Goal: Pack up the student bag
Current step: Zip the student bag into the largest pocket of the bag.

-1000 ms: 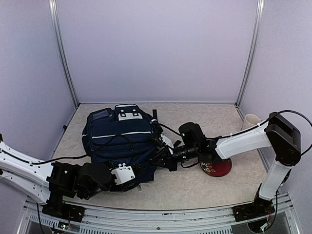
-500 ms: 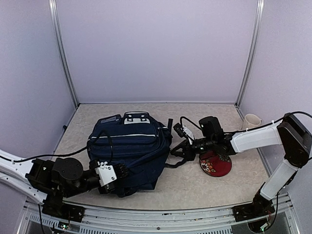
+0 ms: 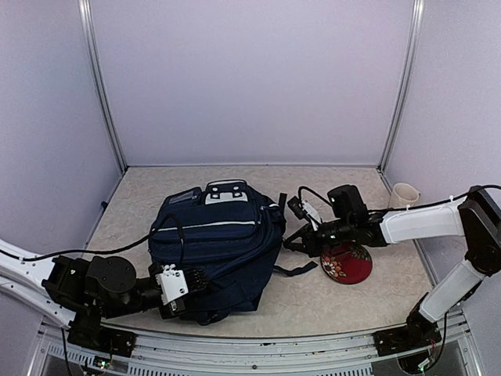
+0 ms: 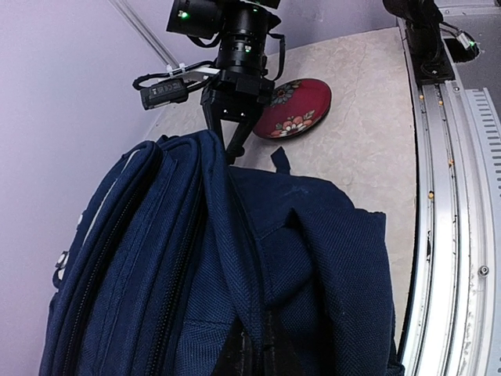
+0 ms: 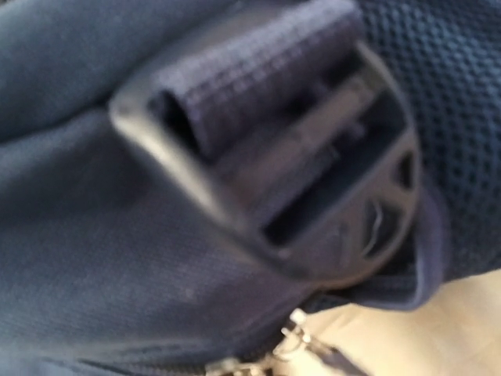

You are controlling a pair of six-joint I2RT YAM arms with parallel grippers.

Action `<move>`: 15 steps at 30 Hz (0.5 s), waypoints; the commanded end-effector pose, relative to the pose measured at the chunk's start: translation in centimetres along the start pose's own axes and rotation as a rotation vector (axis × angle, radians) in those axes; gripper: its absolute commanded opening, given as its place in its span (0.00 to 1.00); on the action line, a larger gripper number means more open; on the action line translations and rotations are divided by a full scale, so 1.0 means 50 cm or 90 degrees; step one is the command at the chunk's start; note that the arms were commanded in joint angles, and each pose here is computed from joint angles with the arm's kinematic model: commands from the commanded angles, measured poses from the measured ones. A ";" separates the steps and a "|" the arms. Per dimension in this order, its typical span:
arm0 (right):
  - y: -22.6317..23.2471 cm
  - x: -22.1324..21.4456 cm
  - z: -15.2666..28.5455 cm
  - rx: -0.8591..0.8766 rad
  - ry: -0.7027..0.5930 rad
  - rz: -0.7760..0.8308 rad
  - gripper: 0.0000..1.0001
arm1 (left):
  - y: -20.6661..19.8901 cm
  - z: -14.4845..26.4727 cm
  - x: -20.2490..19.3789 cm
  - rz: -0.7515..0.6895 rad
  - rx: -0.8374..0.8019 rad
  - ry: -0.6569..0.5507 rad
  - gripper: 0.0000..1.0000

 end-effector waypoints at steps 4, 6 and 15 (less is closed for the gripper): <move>-0.156 -0.079 0.045 -0.189 0.073 -0.098 0.00 | 0.075 0.116 0.157 0.140 0.004 -0.232 0.00; -0.155 -0.085 0.040 -0.178 0.073 -0.100 0.00 | 0.093 0.135 0.159 0.155 0.019 -0.251 0.00; -0.169 -0.097 0.025 -0.182 0.083 -0.110 0.00 | 0.108 0.127 0.142 0.152 0.061 -0.228 0.00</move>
Point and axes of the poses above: each gripper's point midway between its finger pads, its own z axis back along the fingers, its own y axis along the line the jaws close on, x = y × z, the point moved 1 cm from there along z, back along the fingers, and after that the axes turned 8 degrees about z, right-handed, at the moved point
